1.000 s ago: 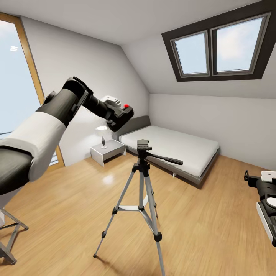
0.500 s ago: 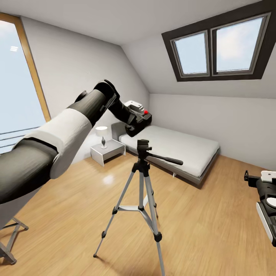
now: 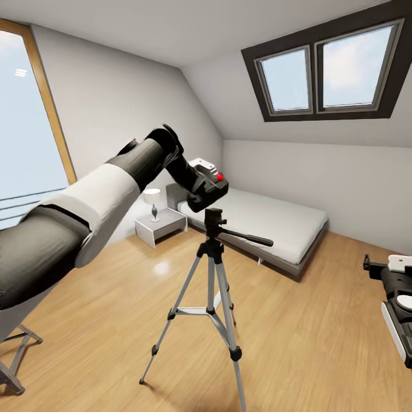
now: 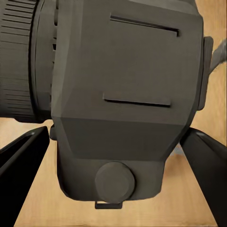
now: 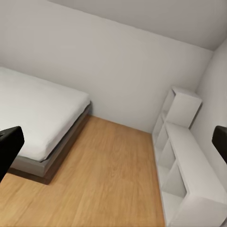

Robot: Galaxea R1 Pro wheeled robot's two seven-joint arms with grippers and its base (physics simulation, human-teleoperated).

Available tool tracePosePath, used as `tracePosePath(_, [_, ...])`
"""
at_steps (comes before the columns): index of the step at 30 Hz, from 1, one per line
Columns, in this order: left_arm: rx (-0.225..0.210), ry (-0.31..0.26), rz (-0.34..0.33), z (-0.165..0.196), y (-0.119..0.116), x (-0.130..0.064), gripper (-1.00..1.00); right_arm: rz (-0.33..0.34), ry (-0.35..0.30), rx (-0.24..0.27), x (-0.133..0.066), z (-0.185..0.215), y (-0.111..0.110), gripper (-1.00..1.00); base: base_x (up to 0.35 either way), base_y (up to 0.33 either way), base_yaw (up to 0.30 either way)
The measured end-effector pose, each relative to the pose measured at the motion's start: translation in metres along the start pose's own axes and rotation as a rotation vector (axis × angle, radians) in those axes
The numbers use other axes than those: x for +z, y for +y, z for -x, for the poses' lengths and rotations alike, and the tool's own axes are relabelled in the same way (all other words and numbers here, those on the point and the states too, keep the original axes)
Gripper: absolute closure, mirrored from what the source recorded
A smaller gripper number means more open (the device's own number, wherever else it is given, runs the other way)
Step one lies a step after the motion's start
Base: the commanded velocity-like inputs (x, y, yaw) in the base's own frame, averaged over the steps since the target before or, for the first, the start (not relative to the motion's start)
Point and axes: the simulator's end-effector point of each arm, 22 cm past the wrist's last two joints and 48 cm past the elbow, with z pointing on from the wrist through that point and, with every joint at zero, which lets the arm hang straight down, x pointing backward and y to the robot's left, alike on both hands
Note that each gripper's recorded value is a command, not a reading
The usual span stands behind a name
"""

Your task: Attach the digital camera to the camera tripod in the bedroom.

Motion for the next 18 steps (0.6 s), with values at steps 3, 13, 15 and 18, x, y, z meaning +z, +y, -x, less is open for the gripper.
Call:
tracePosePath(3, [0.071,0.039,-0.054,-0.008,-0.018,0.005,1.0,0.005,0.004,0.007,-0.001,-0.002,0.004,-1.0,0.0,0.0,0.0])
tracePosePath(13, [0.338,0.178,-0.173,-0.04,-0.057,0.012,1.0,0.032,0.022,0.055,-0.01,-0.009,0.029,-1.0,0.0,0.0,0.0])
tracePosePath(15, [0.342,0.18,-0.171,-0.04,-0.057,0.012,1.0,0.033,0.023,0.056,-0.01,-0.009,0.03,-1.0,0.0,0.0,0.0])
tracePosePath(18, [0.355,0.176,-0.174,-0.039,-0.06,0.013,1.0,0.033,0.023,0.057,-0.01,-0.009,0.031,-1.0,0.0,0.0,0.0])
